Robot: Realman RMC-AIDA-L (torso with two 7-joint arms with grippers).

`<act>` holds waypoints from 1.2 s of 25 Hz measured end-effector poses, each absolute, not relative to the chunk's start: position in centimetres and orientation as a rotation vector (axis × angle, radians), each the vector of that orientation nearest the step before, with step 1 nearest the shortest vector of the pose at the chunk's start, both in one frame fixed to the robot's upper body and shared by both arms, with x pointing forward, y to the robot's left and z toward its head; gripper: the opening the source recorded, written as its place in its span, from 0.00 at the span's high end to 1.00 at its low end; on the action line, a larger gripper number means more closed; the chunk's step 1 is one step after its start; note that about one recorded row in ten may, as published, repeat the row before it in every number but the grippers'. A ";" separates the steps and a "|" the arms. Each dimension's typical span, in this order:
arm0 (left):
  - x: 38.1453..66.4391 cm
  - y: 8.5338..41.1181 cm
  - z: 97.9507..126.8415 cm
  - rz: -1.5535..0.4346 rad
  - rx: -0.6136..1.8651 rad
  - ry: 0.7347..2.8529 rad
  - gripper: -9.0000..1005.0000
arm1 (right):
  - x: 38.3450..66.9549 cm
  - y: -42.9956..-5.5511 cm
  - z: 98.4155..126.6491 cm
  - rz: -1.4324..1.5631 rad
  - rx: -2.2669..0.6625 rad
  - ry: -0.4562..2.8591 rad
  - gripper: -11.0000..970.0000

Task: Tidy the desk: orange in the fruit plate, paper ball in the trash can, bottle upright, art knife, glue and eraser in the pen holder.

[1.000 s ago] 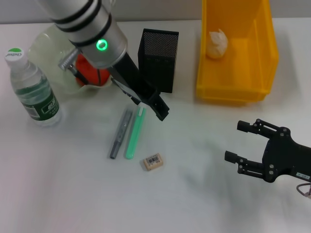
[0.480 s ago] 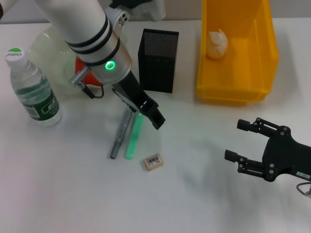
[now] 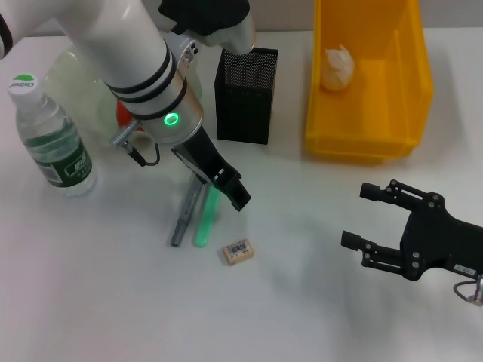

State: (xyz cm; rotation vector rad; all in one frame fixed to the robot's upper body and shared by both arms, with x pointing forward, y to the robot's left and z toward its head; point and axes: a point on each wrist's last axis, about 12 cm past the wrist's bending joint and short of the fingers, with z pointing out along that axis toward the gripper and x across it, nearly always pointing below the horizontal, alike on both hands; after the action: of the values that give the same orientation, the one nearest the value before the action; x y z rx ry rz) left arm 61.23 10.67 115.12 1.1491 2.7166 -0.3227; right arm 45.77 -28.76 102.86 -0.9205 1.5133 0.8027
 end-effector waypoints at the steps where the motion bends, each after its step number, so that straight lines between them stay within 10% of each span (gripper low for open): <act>1: 61.2 10.6 115.0 -0.325 1.150 2.715 0.22 | 45.9 -28.7 102.9 0.805 -0.920 1.512 0.20; 30: 60.6 10.4 113.3 -0.296 1.205 2.720 0.22 | 45.9 -28.7 102.4 0.800 -0.922 1.561 0.20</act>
State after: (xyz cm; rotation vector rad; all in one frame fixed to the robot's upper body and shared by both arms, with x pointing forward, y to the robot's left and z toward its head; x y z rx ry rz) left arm 60.57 10.45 113.34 1.2050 2.7204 -0.2962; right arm 45.95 -28.72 102.41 -0.9220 1.5609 0.7996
